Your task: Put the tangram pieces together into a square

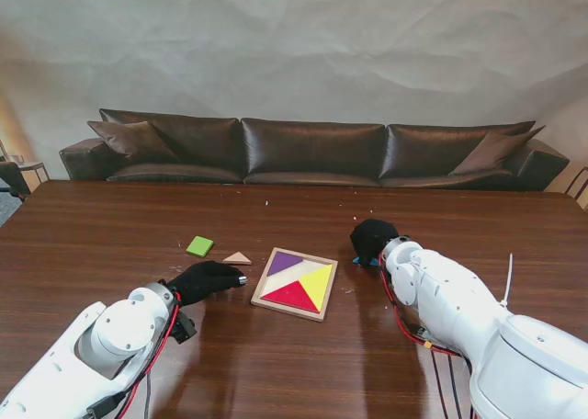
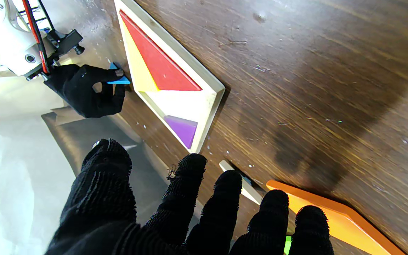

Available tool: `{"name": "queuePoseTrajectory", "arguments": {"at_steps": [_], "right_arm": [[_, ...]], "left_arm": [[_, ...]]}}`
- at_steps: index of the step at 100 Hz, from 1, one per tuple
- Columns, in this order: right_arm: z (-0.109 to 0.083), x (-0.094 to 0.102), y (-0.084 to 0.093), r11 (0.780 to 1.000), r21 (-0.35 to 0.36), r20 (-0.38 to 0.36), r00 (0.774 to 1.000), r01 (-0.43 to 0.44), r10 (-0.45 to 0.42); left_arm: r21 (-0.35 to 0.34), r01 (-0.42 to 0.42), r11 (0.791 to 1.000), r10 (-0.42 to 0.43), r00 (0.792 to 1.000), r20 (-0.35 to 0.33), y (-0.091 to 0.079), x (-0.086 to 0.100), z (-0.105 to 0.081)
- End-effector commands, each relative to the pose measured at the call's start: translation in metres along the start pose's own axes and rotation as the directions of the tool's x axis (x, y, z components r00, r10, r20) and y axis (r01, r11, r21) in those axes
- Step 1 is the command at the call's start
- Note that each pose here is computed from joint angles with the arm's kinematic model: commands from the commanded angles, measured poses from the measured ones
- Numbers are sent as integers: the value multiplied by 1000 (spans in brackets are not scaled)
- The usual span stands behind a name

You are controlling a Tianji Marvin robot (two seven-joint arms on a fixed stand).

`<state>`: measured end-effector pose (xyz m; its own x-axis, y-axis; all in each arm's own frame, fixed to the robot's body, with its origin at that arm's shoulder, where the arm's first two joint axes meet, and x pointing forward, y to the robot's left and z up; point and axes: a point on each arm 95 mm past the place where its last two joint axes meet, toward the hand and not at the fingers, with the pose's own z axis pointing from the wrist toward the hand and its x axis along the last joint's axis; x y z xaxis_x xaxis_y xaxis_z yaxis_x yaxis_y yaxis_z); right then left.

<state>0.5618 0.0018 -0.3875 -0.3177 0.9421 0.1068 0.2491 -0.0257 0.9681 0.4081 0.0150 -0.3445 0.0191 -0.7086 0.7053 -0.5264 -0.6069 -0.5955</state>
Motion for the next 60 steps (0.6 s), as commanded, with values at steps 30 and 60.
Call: {"name": "queuePoseTrajectory", "arguments": {"at_steps": [30,60], "right_arm": [[4,12,-8,997,35,35,997,-68,66],[10,17,-1,995,47,42,996,-84,82]], "left_arm": [[-13,0,1000,0,1000,-11,0,2,1],[-10,2,1000,-3,1000,-12,-1,1,1]]}}
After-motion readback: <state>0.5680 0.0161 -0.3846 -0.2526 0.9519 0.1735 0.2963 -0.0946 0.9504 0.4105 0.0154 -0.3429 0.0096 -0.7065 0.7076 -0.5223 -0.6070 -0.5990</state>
